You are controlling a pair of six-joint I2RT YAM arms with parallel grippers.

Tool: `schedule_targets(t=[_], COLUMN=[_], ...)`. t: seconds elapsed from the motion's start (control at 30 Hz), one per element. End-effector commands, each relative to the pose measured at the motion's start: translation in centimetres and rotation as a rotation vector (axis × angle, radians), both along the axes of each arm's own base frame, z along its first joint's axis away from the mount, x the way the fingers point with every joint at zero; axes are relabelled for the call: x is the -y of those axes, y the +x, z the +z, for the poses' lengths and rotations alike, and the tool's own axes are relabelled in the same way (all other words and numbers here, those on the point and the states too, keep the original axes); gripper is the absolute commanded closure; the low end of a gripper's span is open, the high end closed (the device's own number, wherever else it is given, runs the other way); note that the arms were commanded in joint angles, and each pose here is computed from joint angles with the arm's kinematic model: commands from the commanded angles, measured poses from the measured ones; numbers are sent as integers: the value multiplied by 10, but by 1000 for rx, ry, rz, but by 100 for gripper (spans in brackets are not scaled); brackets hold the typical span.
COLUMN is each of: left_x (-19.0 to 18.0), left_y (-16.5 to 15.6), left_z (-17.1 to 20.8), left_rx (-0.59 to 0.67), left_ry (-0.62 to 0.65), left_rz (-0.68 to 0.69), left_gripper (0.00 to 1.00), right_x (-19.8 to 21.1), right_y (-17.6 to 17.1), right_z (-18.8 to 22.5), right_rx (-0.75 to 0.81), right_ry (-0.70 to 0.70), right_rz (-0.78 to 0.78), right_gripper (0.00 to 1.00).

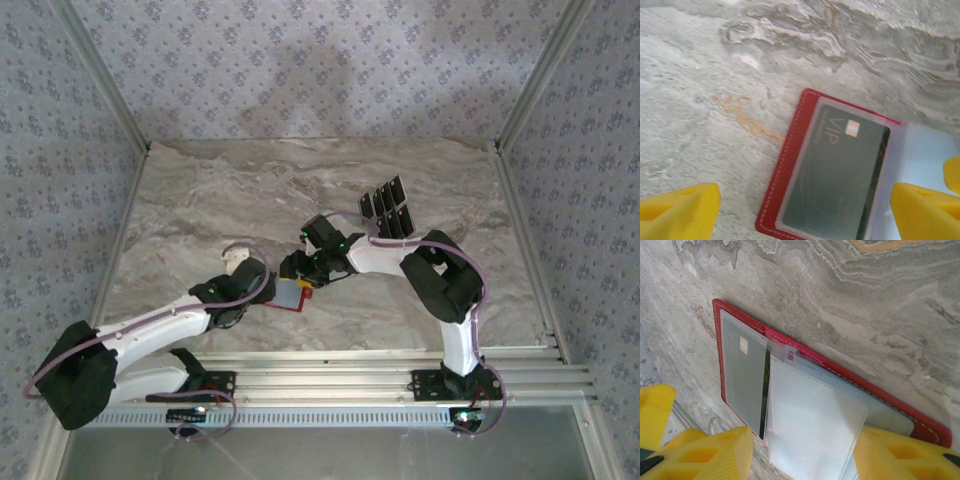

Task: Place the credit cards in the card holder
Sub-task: Flip over the card slot on the card holder.

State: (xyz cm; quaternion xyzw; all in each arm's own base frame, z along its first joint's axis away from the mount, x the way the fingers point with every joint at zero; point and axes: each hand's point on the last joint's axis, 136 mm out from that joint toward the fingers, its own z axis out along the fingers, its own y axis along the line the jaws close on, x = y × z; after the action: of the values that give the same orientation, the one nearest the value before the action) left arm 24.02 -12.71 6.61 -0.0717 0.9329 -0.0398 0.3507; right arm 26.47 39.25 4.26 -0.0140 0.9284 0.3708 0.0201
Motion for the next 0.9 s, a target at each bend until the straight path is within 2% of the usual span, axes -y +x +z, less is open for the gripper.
schedule_targets(t=[0.0, 0.4, 0.87], left_x=[-16, -21, -24], left_y=[-3, -5, 1], left_z=[0, 14, 38], left_rx=[1, 34, 94], left_ry=[19, -11, -44], left_rz=[61, 78, 101], left_gripper=[11, 11, 11], right_x=[0, -29, -66], right_y=[-1, -1, -6], right_z=[-13, 25, 9], right_rx=[-47, 11, -24], right_ry=[-26, 45, 9], right_rz=[0, 62, 147], right_gripper=[43, 43, 43])
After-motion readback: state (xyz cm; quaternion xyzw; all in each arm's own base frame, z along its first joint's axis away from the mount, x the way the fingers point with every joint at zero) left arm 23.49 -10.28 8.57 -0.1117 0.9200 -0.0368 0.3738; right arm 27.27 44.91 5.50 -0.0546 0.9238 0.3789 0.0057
